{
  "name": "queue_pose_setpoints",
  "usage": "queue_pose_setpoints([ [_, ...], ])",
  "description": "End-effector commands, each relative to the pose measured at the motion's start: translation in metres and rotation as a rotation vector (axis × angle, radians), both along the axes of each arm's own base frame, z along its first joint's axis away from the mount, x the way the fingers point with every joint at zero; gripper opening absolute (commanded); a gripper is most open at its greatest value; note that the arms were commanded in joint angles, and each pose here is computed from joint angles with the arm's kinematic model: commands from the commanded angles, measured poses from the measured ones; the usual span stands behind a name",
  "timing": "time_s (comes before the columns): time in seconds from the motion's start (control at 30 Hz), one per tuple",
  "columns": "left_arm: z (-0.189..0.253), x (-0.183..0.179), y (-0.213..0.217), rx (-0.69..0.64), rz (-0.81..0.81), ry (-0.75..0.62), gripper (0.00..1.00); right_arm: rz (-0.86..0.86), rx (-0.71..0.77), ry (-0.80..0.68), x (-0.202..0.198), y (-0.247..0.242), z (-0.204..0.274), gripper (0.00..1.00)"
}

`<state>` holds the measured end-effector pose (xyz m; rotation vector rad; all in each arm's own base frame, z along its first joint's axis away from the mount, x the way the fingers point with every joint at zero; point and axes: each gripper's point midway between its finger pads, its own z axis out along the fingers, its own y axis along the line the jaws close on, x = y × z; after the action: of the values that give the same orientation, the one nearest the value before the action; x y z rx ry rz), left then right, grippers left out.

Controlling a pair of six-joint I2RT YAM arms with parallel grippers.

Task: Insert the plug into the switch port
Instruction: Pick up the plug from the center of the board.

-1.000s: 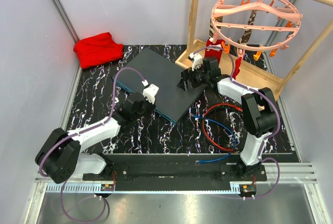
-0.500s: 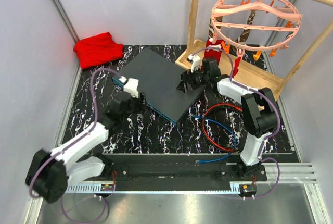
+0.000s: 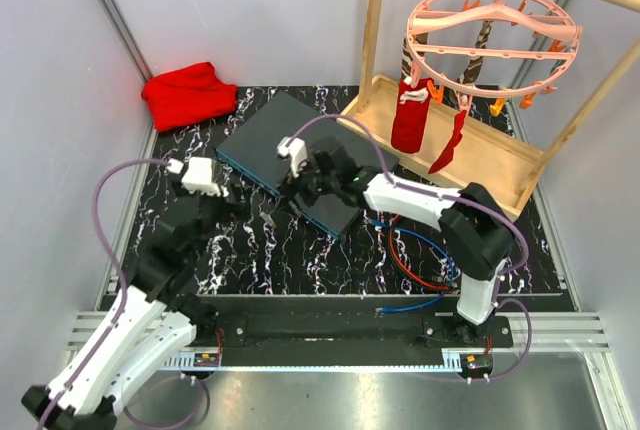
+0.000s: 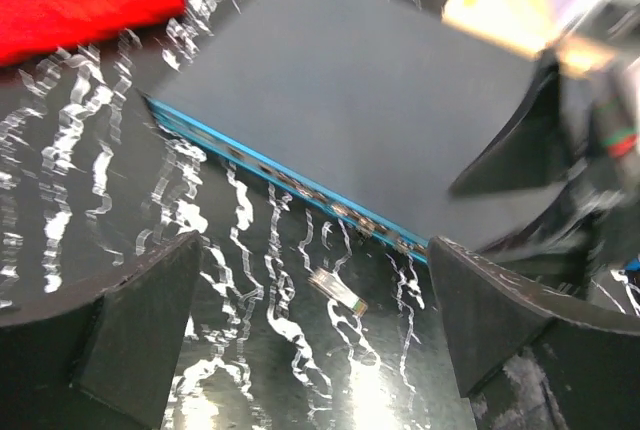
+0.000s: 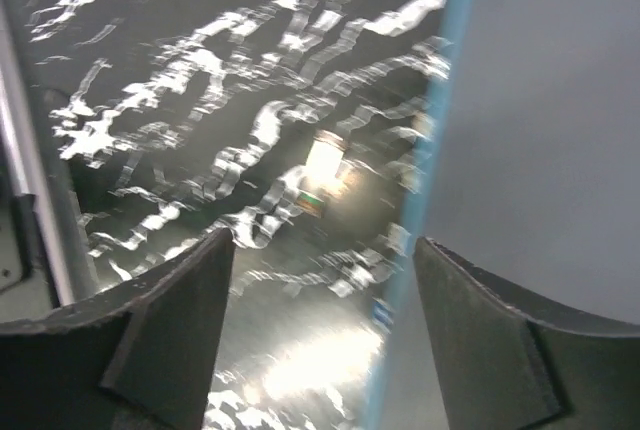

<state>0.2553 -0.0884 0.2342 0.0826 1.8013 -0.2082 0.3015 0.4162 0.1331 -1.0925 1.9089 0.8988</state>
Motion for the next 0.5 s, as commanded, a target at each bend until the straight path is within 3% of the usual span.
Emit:
queue_pose_setpoints([
  [0.0,0.026,-0.014,0.026,0.029,0.067,-0.108,0.99,-0.014,-0.012,-0.072,0.000,0.039,-0.005,0.77],
  [0.27,0.036,-0.032,0.041,0.036,0.081,-0.158,0.99,-0.038,-0.107,-0.084,-0.003,0.072,-0.054,0.50],
  [0.47,0.030,-0.036,0.041,0.040,0.070,-0.143,0.99,-0.038,-0.175,-0.092,-0.008,0.081,-0.081,0.45],
])
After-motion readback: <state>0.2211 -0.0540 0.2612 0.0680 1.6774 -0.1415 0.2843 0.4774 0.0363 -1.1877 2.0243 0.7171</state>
